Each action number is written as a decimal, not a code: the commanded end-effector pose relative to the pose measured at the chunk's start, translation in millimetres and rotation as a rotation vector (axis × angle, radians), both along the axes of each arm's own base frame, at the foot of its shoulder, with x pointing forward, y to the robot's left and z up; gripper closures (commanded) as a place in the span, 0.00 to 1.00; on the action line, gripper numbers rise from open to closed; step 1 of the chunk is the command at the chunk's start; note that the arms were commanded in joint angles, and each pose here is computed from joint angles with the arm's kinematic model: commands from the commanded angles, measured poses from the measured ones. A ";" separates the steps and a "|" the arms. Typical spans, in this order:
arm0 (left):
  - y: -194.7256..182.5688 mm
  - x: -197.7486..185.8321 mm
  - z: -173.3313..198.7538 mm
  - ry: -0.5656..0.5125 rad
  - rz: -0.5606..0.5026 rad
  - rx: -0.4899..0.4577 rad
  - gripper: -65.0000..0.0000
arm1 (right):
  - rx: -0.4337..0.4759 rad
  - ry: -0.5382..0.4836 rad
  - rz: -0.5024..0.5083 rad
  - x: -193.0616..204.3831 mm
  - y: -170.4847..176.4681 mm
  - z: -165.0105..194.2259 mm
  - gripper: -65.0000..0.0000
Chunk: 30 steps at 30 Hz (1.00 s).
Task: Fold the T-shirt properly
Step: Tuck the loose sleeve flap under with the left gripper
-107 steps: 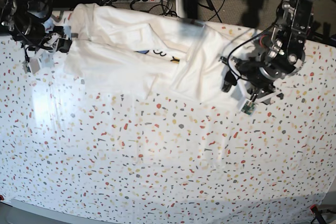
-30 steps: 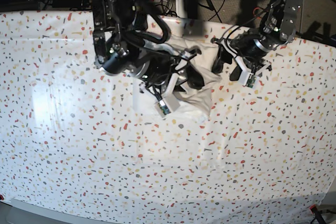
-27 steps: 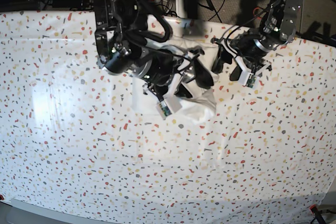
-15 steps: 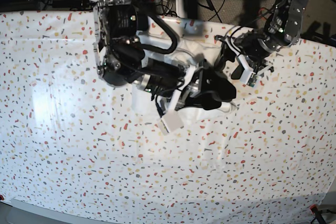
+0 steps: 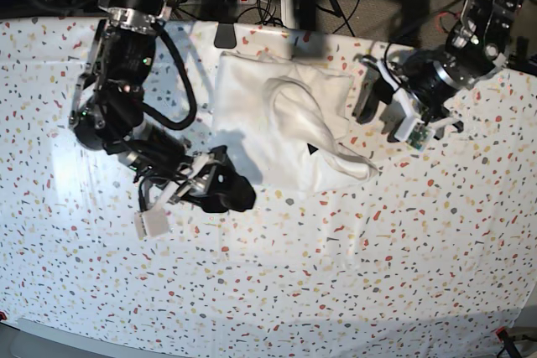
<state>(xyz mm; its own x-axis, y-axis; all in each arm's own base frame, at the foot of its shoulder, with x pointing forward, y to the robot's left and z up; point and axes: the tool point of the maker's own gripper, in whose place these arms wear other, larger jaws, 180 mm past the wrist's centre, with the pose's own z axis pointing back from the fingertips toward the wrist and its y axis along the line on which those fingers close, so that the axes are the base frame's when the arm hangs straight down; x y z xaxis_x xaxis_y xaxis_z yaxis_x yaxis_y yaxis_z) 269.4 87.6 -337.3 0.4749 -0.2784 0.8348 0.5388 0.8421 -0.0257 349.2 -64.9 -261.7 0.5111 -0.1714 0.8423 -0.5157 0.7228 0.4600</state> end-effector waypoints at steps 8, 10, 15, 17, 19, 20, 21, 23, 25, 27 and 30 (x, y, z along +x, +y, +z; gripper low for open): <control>-65.7 -25.7 47.7 -0.068 -0.081 -0.239 0.47 | -0.114 -0.012 -0.157 -3.8 -84.7 -2.1 0.47; -82.9 -33.8 46.7 -0.055 -0.122 -0.257 0.47 | -0.120 0.002 -0.176 -8.5 -93.1 -6.9 0.47; -107.1 -42.8 44.1 -0.114 -0.165 -0.196 0.47 | -0.117 0.022 -0.182 -13.9 -94.7 -13.4 0.47; -105.7 -40.2 39.8 -0.128 -0.129 -0.147 0.47 | -0.119 0.025 -0.181 -14.1 -94.7 -13.8 0.47; -107.4 -42.2 35.9 -0.129 -0.129 -0.115 0.47 | -0.118 0.023 -0.181 -13.9 -94.5 -13.5 0.47; -110.4 -45.0 34.7 -0.124 -0.139 -0.112 0.47 | -0.117 0.022 -0.182 -13.8 -94.6 -13.3 0.47; -114.2 -48.0 34.2 -0.120 -0.150 -0.115 0.47 | -0.117 0.021 -0.182 -13.7 -94.6 -13.1 0.47; -121.6 -53.5 34.2 -0.114 -0.172 -0.126 0.47 | -0.117 0.021 -0.182 -13.7 -94.7 -13.0 0.47; -128.2 -58.5 34.7 -0.111 -0.191 -0.137 0.48 | -0.117 0.021 -0.182 -13.7 -94.7 -13.0 0.47; -133.0 -62.6 34.4 -0.108 -0.207 -0.140 0.51 | -0.117 0.021 -0.182 -13.7 -94.8 -13.0 0.47; -128.9 -58.7 33.4 -0.137 -0.190 -0.098 0.54 | -0.117 0.021 -0.182 -13.7 -94.7 -13.0 0.47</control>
